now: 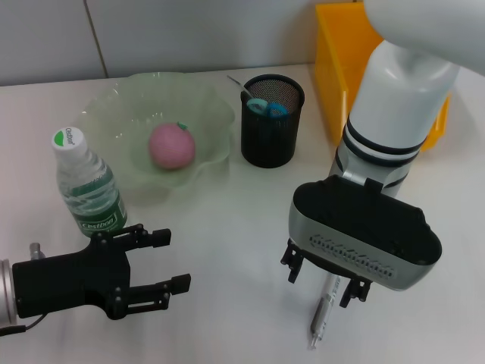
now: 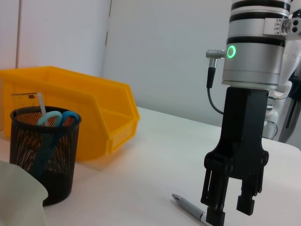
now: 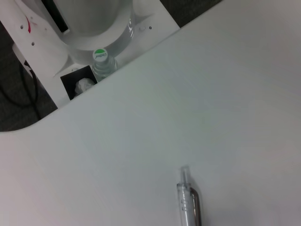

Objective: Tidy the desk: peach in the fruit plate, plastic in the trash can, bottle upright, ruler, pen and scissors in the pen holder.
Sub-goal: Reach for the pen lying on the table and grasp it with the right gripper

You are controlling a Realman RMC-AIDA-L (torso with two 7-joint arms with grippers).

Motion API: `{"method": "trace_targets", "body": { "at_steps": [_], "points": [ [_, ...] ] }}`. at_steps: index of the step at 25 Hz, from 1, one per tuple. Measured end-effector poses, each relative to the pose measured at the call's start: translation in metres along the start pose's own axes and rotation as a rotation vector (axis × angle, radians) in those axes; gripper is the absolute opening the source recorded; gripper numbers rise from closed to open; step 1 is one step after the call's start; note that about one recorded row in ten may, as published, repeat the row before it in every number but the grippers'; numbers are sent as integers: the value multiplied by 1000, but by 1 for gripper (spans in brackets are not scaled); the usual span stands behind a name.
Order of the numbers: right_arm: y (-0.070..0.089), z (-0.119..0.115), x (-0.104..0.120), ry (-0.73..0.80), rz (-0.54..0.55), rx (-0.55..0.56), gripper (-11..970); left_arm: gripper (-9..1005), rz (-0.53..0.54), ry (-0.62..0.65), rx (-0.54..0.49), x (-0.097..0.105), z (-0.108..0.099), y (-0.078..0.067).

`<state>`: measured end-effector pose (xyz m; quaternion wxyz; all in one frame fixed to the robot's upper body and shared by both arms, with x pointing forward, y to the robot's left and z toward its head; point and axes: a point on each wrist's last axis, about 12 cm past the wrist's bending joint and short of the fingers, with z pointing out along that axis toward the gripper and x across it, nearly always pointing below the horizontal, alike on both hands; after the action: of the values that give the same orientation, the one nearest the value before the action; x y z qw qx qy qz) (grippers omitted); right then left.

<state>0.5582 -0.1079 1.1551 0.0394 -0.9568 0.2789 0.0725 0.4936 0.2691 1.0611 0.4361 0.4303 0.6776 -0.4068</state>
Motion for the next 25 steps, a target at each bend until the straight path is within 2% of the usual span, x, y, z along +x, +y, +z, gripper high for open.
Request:
{"method": "trace_targets", "body": {
  "at_steps": [18,25],
  "points": [
    [7,8,2,-20,18,-36,727,783,-20,-1,9,0,2,-2],
    [8,12,1,-16,20,-42,687,783,-27,-1,14,1,3,-3]
  ]
}}
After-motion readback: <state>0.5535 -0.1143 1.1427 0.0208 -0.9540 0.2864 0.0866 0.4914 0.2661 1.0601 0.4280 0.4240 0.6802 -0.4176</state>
